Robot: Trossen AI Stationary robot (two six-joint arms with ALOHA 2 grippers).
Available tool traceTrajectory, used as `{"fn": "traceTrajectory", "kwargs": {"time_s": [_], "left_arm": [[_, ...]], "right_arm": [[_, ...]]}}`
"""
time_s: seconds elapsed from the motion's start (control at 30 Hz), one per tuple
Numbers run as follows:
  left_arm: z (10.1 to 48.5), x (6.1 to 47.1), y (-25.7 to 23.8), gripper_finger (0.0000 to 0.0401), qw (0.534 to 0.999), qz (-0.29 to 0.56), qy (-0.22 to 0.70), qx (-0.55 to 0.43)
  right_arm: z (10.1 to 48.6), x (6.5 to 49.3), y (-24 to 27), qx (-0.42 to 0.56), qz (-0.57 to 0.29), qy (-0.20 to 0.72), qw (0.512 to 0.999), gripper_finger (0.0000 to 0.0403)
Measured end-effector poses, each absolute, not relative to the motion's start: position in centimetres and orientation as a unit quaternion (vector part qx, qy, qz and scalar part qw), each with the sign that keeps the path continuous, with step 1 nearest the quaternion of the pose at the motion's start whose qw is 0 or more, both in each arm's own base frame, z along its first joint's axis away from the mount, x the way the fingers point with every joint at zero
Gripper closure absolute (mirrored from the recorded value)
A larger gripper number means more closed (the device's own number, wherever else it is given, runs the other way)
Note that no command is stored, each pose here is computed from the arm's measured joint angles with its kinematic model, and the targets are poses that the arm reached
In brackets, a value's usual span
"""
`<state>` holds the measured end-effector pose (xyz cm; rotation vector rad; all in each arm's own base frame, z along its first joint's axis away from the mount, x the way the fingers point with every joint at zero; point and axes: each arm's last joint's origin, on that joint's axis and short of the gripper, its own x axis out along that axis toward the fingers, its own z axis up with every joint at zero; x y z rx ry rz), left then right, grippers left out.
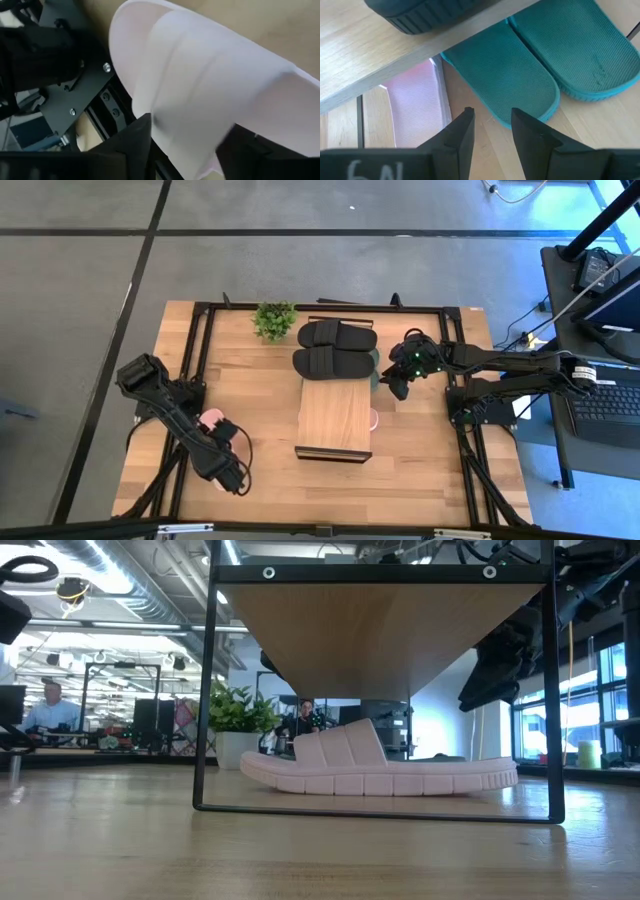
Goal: Pick and place slides into the shelf
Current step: Put the pink slide under the shelf
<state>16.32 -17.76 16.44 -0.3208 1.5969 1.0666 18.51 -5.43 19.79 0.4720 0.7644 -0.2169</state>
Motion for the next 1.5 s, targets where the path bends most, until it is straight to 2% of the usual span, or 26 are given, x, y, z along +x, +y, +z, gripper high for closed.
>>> {"fn": "traceTrajectory", "kwargs": {"time_s": [0.17,0.3,0.33,0.7,0.97,1.23,1.5], "left_arm": [[15.9,16.3,-17.5,0.0291,0.554,0.493,0.647,-0.177],[15.6,17.1,-17.5,0.0378,0.553,0.489,0.639,-0.215],[15.6,17.2,-17.4,0.0388,0.55,0.493,0.638,-0.22],[17.3,20.0,-16.8,0.0397,0.496,0.527,0.613,-0.316],[17.9,21.4,-15.5,0.0399,0.441,0.604,0.541,-0.385],[17.7,23.3,-13.3,0.0395,0.461,0.614,0.484,-0.42],[17.7,24.3,-11.4,0.0394,0.458,0.615,0.485,-0.42]], "right_arm": [[19.8,18.5,-5.4,0.228,-0.105,0.37,0.895,0.0273],[19.7,18.4,-5.4,0.23,-0.106,0.373,0.893,0.0273],[19.7,18.4,-5.4,0.23,-0.105,0.373,0.893,0.0273],[19.7,18.4,-5.4,0.216,-0.099,0.375,0.896,0.0273],[19.7,18.4,-5.4,0.205,-0.095,0.376,0.899,0.0273],[19.7,18.4,-5.4,0.203,-0.094,0.376,0.899,0.0273],[19.7,18.4,-5.4,0.203,-0.094,0.376,0.899,0.0273]]}}
